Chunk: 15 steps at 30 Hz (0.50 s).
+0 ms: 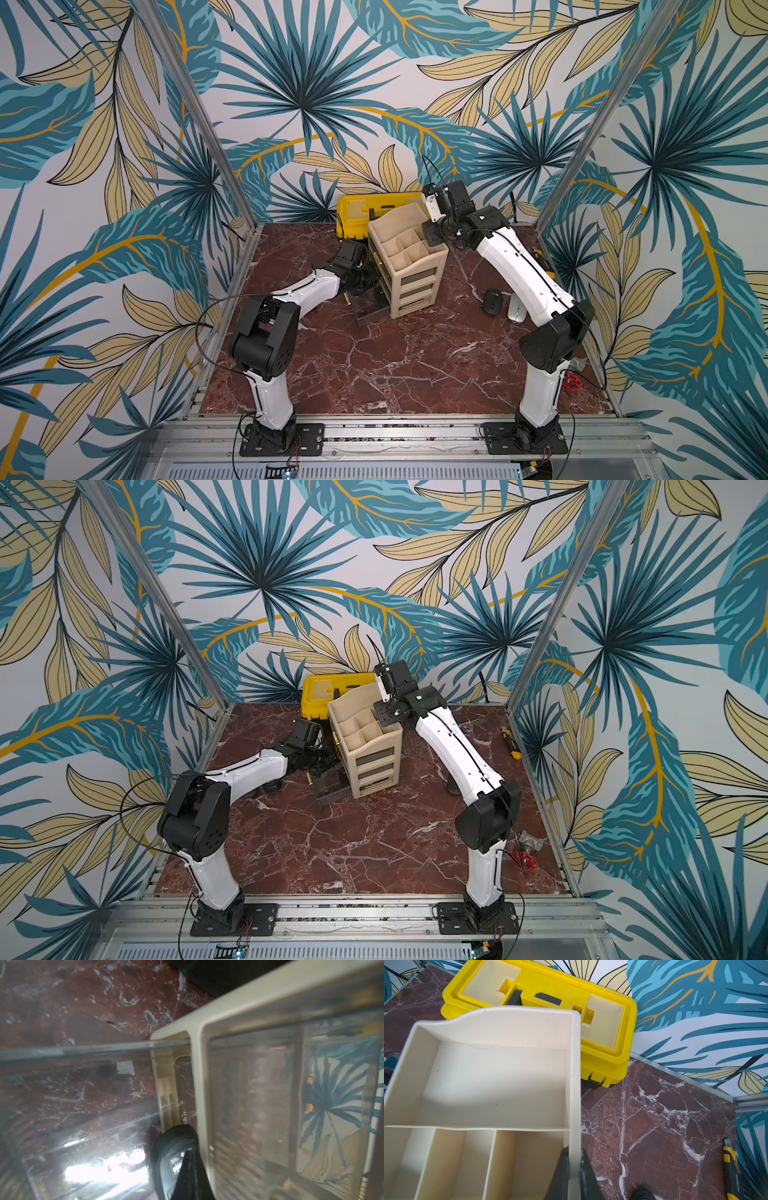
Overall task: Take the mice out of the drawer
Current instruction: Adjust the mouse in the drawer.
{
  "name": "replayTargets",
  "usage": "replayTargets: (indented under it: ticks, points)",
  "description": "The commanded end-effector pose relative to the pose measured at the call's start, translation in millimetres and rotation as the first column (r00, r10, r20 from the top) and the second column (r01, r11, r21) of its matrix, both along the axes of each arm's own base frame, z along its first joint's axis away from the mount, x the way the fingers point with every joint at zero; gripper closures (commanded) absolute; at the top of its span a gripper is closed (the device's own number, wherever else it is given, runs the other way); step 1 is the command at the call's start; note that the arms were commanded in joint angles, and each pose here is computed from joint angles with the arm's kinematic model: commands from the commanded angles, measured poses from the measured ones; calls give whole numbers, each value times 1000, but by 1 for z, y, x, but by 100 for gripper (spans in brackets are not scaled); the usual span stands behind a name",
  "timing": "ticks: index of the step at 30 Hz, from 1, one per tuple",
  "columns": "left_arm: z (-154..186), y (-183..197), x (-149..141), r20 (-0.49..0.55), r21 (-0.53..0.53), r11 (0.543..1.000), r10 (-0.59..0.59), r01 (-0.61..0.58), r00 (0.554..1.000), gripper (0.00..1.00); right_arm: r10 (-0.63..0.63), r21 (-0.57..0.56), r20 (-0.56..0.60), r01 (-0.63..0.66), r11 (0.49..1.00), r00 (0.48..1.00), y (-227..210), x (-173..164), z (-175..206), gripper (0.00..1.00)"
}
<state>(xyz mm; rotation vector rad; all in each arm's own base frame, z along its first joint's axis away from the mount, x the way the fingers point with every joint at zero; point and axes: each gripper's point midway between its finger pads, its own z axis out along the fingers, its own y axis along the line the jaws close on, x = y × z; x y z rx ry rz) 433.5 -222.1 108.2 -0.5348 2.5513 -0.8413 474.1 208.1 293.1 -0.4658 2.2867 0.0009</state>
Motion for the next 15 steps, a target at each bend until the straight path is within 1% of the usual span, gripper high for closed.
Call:
replayTargets:
  ticks: [1,8,12,15]
  points:
    - [-7,1,1,-67,16,1000,12,-11,998,100,-17,-121,-138,1,993,990,-5,0,-63,100]
    - [-38,0,-1,-148,22,999,38,-35,988,100,-15,-121,-137,-2,993,990,-5,0,-62,100]
    - [-50,-11,1,-165,-24,999,25,-30,986,100,-17,-121,-141,0,993,990,-5,-1,-63,100]
    - [-56,-21,4,-155,-65,997,21,-31,988,100,-18,-116,-147,1,993,989,-5,-2,-65,100]
